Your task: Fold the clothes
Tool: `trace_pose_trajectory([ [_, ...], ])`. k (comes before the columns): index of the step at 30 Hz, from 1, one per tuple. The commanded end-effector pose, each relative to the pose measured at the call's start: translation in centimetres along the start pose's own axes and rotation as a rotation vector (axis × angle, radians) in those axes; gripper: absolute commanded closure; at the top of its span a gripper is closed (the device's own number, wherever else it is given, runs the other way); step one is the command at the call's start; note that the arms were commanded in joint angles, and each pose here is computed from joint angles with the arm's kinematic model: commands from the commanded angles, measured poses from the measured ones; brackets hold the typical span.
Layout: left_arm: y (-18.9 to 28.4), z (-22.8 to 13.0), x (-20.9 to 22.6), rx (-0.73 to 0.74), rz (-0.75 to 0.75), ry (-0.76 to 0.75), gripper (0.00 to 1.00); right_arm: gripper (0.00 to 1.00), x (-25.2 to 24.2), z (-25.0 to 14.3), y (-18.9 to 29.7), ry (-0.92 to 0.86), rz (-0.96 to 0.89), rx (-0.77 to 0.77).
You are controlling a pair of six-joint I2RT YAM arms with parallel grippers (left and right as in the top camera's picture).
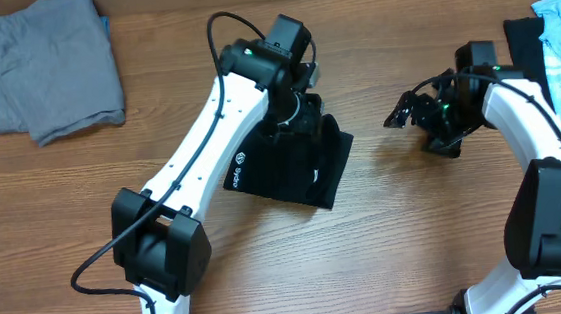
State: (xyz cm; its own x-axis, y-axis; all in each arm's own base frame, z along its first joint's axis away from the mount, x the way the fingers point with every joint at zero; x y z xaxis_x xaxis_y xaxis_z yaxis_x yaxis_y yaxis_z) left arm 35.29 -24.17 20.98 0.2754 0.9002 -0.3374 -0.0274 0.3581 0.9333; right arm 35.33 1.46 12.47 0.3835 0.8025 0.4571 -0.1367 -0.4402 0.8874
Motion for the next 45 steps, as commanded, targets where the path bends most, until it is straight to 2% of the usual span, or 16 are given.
trace_pose_trajectory([
  [1,3.4,1.9,4.2,-0.082,0.086,0.100,0.46,0.00,2.2,0.8,1.6,0.078,0.092,-0.009],
  [6,6.7,1.5,13.5,-0.105,0.316,0.381,0.44,0.00,5.2,0.1,1.7,0.134,0.228,0.029],
  [9,7.8,0.1,18.6,-0.078,0.338,0.522,0.42,0.01,7.4,-1.8,0.4,0.190,0.211,0.083],
  [14,8.0,-1.3,21.9,-0.041,0.346,0.613,0.43,0.20,10.2,-4.9,-1.7,0.264,0.164,0.148],
  [16,7.8,-1.6,22.4,-0.033,0.348,0.626,0.43,0.25,11.1,-5.6,-2.5,0.271,0.124,0.140],
  [21,7.4,-1.8,22.5,-0.024,0.349,0.627,0.44,0.28,12.1,-7.0,-3.9,0.267,0.011,0.111],
  [29,7.3,-1.6,22.3,-0.027,0.348,0.621,0.45,0.34,11.9,-7.3,-5.2,0.230,-0.031,0.128],
  [33,7.3,-1.6,22.3,-0.026,0.348,0.620,0.45,0.50,11.4,-7.3,-6.4,0.215,-0.048,0.164],
  [39,7.3,-1.6,22.3,-0.026,0.348,0.620,0.48,0.92,9.4,-6.9,-6.9,0.189,-0.177,0.151],
  [40,7.3,-1.7,22.3,-0.025,0.348,0.620,0.48,0.96,8.9,-6.8,-6.8,0.182,-0.206,0.147],
  [45,7.3,-1.6,22.3,-0.024,0.348,0.610,0.47,0.96,6.2,-6.9,-6.6,0.160,-0.324,0.163],
])
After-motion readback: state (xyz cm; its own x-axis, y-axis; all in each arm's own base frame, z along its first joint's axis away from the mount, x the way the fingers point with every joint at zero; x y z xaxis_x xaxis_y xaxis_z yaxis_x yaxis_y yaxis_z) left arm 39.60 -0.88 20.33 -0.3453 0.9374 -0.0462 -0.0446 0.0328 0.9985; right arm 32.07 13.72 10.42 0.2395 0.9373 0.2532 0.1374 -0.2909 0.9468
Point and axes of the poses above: each gripper's point midway between its finger pads, its own y axis back along the fingers, its own x axis along the line the jaws close on, z = x × y, the point moved 6 cm from there along y, back along the fingers
